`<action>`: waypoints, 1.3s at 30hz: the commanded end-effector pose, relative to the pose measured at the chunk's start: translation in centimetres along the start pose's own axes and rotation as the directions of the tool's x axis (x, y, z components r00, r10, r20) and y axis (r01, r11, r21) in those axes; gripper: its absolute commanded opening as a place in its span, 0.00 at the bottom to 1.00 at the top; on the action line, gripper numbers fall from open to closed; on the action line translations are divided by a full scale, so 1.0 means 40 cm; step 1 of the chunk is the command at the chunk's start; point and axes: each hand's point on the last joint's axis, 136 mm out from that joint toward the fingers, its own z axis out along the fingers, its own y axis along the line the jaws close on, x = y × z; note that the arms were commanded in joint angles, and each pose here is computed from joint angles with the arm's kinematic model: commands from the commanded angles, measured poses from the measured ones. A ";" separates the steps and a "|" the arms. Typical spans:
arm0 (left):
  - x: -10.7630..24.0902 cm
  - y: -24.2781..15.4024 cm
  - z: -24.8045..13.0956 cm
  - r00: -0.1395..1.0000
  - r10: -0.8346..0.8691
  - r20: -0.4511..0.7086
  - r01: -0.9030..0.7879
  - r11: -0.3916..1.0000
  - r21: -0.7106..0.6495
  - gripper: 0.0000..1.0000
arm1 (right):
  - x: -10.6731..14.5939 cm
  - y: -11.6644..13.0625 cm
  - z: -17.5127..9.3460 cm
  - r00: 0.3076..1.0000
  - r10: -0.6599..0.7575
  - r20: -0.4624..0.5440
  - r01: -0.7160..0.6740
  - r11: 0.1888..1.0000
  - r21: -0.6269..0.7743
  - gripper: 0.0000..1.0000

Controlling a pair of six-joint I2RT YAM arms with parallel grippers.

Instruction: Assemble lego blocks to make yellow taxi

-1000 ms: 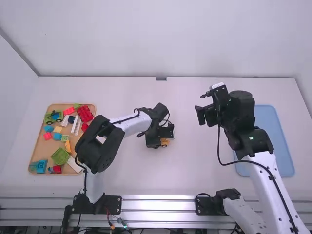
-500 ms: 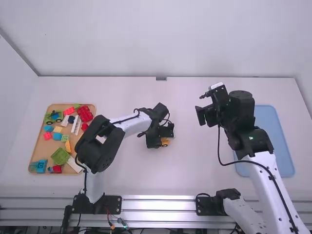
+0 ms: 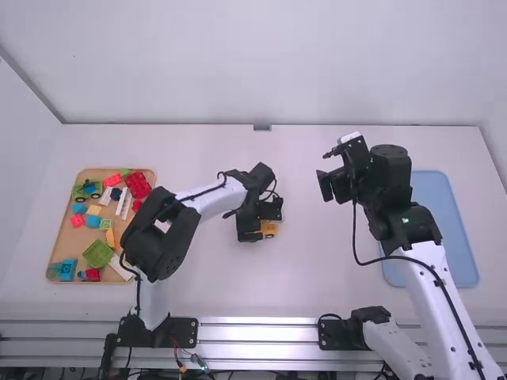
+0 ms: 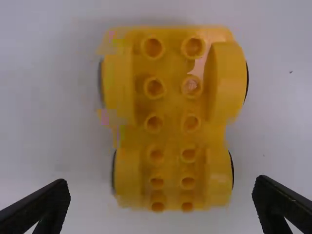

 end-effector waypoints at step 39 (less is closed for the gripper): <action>1.126 0.263 -0.327 -0.727 -0.640 0.251 0.658 -0.753 -0.011 0.99 | -0.055 -0.011 -0.019 0.998 -0.028 0.058 0.027 1.000 0.015 0.98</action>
